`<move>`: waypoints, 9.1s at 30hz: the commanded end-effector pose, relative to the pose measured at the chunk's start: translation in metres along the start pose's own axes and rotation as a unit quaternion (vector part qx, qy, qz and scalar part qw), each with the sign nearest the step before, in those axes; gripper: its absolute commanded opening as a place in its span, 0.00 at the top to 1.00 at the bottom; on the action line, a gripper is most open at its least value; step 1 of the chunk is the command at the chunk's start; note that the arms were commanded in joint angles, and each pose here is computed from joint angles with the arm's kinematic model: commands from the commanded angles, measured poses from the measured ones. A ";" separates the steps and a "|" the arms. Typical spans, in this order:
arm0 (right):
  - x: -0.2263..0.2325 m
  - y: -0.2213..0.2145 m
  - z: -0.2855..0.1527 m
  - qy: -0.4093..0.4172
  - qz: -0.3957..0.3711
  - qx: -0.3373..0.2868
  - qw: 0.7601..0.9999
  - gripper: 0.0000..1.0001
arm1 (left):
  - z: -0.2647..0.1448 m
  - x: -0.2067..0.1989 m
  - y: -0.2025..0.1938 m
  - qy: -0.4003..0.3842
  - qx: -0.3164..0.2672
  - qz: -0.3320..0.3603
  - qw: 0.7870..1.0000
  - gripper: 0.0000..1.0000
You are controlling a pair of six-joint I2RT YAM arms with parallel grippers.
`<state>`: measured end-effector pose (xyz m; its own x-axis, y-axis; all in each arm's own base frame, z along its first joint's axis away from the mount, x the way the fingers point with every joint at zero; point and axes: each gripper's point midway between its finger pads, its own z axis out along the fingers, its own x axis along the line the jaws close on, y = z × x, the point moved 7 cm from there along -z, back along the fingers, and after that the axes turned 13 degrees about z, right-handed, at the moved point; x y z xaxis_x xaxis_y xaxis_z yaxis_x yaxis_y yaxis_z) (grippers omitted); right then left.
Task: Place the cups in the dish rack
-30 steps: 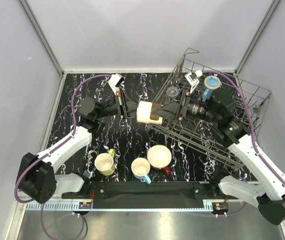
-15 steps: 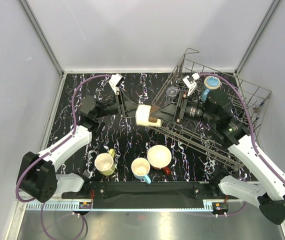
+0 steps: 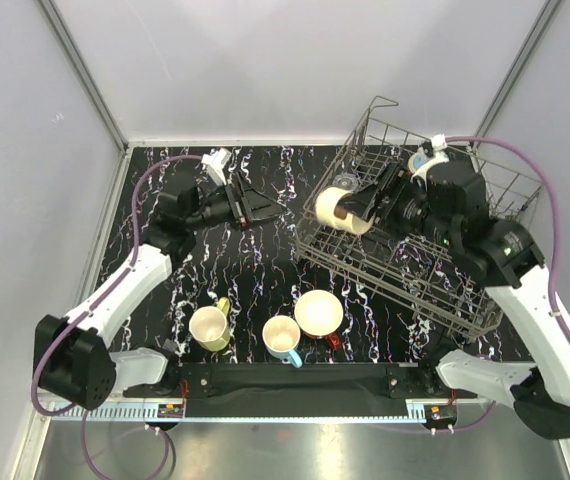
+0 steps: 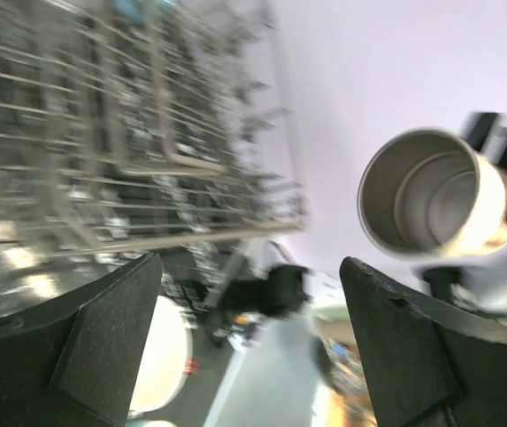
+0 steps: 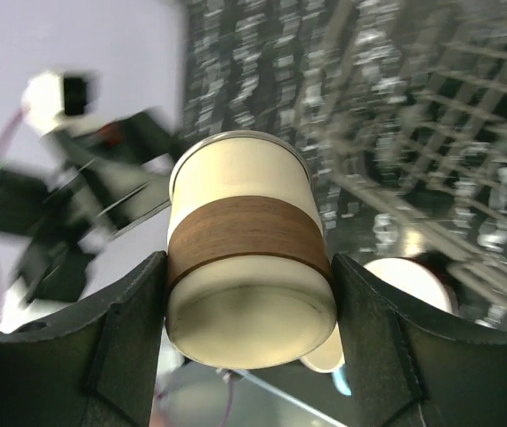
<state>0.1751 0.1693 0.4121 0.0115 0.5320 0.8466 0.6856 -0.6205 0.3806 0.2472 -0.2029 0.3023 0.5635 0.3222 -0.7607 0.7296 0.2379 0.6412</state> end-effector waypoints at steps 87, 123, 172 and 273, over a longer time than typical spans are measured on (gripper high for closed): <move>-0.160 0.039 0.232 -0.429 0.041 0.068 0.900 0.29 | -0.045 0.017 0.026 0.196 -0.069 0.075 0.975 0.16; -0.125 0.054 0.172 -0.370 -0.022 0.030 0.928 0.00 | -0.037 0.025 0.024 0.180 -0.048 0.071 0.980 0.15; -0.094 0.000 0.003 -0.182 -0.008 0.045 0.982 0.00 | -0.143 0.004 -0.085 0.522 0.031 0.083 0.848 0.17; -0.041 -0.034 -0.011 0.157 -0.089 0.208 0.961 0.00 | 0.004 -0.130 -0.061 -0.170 0.062 0.158 0.971 1.00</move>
<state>0.1532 0.1636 0.3620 -0.2092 0.4146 0.8856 0.9036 -0.2642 0.3371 0.1434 -0.2609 0.2851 0.6155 0.3580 -0.7021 0.7671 -0.0679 0.6379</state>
